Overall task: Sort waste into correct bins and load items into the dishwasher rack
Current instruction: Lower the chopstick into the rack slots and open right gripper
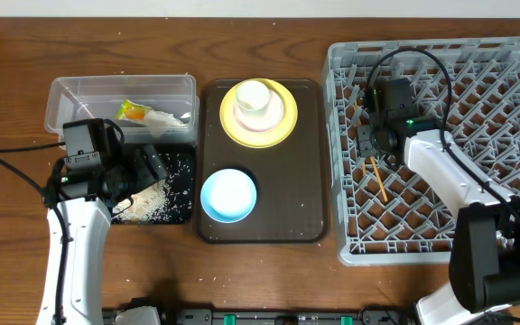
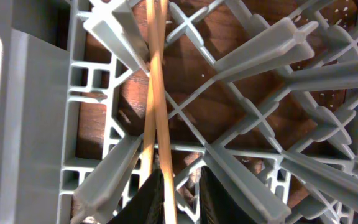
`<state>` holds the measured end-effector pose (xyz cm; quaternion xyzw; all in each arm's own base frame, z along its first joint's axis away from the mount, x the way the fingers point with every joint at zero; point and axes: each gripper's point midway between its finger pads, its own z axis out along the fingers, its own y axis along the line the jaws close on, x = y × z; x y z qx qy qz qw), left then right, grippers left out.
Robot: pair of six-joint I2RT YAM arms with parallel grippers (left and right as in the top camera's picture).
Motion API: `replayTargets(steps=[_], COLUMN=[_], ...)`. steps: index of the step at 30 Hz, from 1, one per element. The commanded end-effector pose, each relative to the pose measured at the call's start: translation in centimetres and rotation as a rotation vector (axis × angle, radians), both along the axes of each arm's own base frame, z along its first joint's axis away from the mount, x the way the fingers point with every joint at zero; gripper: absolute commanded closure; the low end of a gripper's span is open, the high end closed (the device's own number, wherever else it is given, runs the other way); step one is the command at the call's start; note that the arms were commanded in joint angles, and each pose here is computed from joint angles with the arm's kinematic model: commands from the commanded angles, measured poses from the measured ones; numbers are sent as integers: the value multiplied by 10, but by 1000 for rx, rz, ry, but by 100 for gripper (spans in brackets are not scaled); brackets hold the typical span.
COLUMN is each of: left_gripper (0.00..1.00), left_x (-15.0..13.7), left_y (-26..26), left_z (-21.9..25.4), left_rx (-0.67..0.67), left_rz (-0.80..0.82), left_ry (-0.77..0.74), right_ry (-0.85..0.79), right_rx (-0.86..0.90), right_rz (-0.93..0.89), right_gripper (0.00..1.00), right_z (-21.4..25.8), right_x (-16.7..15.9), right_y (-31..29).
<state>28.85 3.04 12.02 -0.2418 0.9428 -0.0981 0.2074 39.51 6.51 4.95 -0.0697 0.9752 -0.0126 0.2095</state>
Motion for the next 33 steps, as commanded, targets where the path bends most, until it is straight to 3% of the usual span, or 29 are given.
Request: replayTargets(steps=[1,9,15,20,33], left_gripper=[5,5,5,5,5], left_x=[4,4,4,4,4], left_y=[3,3,3,3,3], left_z=[6,6,6,6,6], left_rx=[9,9,9,9,9], left_rz=[5,5,5,5,5], left_ry=[-17,-17,-16,-17,-17], right_ry=[81,68,-70,-103,58], right_rx=[43,123,238,268,229], right_rz=[21,39,87,84,81], right_gripper=[82,82,80,78,78], right_z=[-21,-5,69,106,71], right_x=[-15,-11,14,7,-39], right_y=[11,23,42,51,81])
